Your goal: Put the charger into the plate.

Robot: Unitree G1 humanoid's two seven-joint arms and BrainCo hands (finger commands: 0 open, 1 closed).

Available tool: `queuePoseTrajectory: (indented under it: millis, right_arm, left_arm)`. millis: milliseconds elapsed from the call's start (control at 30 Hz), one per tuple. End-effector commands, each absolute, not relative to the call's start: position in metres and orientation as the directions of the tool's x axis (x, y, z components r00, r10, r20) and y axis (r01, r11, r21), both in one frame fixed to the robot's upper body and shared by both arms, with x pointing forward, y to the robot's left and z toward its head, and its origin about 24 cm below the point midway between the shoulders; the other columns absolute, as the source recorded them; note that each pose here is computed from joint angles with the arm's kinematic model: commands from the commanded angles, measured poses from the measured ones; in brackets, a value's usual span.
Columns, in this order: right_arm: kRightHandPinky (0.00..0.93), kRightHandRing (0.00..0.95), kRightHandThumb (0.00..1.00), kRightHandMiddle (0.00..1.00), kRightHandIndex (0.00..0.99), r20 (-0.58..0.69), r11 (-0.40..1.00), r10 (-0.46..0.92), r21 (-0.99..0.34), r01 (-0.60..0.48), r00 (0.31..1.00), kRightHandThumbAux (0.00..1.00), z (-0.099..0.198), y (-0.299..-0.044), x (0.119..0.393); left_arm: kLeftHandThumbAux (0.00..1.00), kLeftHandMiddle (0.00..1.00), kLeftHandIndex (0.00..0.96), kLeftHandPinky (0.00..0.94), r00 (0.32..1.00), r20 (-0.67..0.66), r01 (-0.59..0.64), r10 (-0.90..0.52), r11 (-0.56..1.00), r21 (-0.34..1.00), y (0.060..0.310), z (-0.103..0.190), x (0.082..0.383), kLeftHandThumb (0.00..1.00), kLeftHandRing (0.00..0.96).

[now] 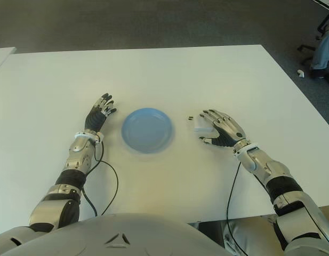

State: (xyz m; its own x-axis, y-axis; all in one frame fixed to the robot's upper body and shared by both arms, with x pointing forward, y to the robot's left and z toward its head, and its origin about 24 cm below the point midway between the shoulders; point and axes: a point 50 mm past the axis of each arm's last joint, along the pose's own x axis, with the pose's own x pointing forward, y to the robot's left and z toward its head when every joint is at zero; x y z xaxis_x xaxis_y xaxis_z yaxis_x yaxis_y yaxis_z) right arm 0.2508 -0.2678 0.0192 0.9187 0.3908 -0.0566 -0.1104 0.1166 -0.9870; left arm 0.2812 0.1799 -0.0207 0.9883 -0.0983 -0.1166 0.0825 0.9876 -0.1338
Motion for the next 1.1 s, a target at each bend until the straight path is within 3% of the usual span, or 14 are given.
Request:
queuePoseTrajectory:
  millis: [33, 500, 1100]
  right_arm:
    - [0.000, 0.000, 0.020, 0.001, 0.000, -0.016, 0.143, 0.388, -0.987, -0.077, 0.922, 0.417, 0.022, -0.266, 0.251]
    - [0.000, 0.000, 0.243, 0.000, 0.000, 0.040, 0.208, 0.374, -0.977, -0.042, 0.927, 0.208, 0.040, -0.268, 0.261]
    - [0.000, 0.000, 0.276, 0.000, 0.000, 0.022, 0.196, 0.410, -0.978, -0.065, 0.912, 0.167, 0.046, -0.265, 0.267]
  left_arm:
    - [0.565, 0.028, 0.000, 0.000, 0.976, -0.186, 0.088, -0.114, 0.986, -0.141, 0.181, -0.034, 0.274, 0.000, 0.000]
    - [0.568, 0.032, 0.000, 0.000, 0.975, -0.193, 0.085, -0.110, 0.988, -0.133, 0.180, -0.035, 0.276, 0.000, 0.000]
    - [0.571, 0.021, 0.006, 0.000, 0.973, -0.201, 0.086, -0.112, 0.987, -0.135, 0.179, -0.036, 0.278, 0.000, 0.000]
